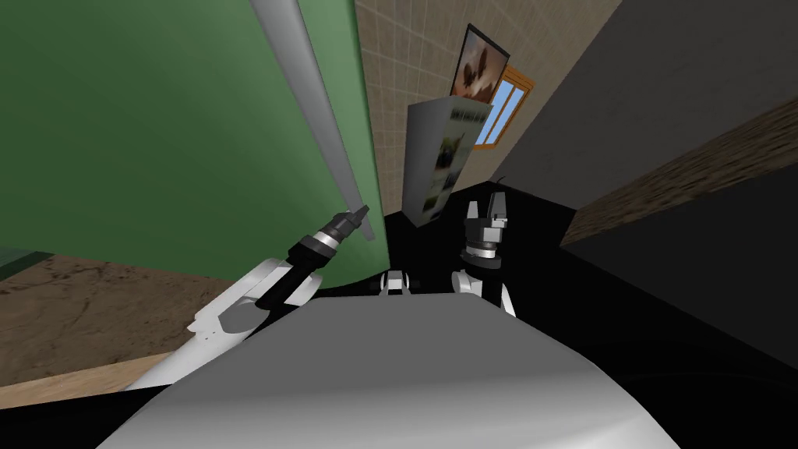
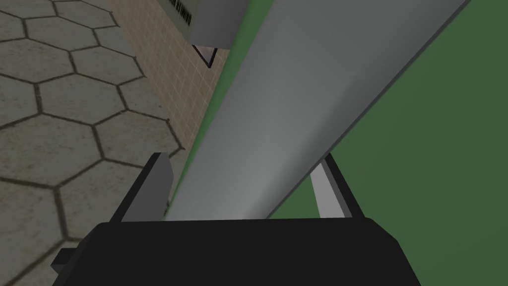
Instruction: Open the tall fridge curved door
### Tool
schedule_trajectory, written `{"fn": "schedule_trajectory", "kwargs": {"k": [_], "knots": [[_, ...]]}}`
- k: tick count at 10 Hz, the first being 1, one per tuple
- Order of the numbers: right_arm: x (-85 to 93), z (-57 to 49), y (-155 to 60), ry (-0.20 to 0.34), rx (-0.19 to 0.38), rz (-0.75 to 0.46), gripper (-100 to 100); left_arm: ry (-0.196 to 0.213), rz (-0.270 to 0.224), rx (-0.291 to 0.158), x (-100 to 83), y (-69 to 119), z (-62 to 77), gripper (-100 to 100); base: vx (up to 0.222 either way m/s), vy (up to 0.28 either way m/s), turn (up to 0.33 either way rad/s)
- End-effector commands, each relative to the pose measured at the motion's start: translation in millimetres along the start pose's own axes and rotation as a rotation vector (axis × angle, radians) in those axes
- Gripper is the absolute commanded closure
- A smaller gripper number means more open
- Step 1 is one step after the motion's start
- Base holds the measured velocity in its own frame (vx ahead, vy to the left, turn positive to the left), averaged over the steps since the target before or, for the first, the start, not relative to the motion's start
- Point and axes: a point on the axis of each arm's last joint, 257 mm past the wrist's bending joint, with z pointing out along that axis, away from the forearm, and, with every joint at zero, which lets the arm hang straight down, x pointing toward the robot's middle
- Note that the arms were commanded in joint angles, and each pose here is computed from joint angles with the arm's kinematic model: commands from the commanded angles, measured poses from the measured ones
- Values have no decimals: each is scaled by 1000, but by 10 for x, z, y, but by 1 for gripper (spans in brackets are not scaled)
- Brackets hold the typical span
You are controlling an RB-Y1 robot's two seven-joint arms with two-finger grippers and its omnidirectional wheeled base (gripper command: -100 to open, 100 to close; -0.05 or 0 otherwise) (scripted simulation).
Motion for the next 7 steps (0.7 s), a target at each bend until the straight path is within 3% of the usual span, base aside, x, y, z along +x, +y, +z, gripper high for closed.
{"fn": "schedule_trajectory", "kwargs": {"k": [1,2,3,6,7], "knots": [[0,0,0,0,0,0,0,19,-12,66,8,-181,1,100,-392,67,-111],[0,0,0,0,0,0,0,21,-6,42,32,-104,12,100,-180,34,-51],[0,-1,-1,0,0,0,0,41,-13,65,97,-160,1,100,-151,80,-77],[0,0,0,0,0,0,0,70,-23,140,156,-356,-26,100,-316,155,-160],[0,0,0,0,0,0,0,70,-23,140,156,-356,-26,100,-228,110,-65]]}}
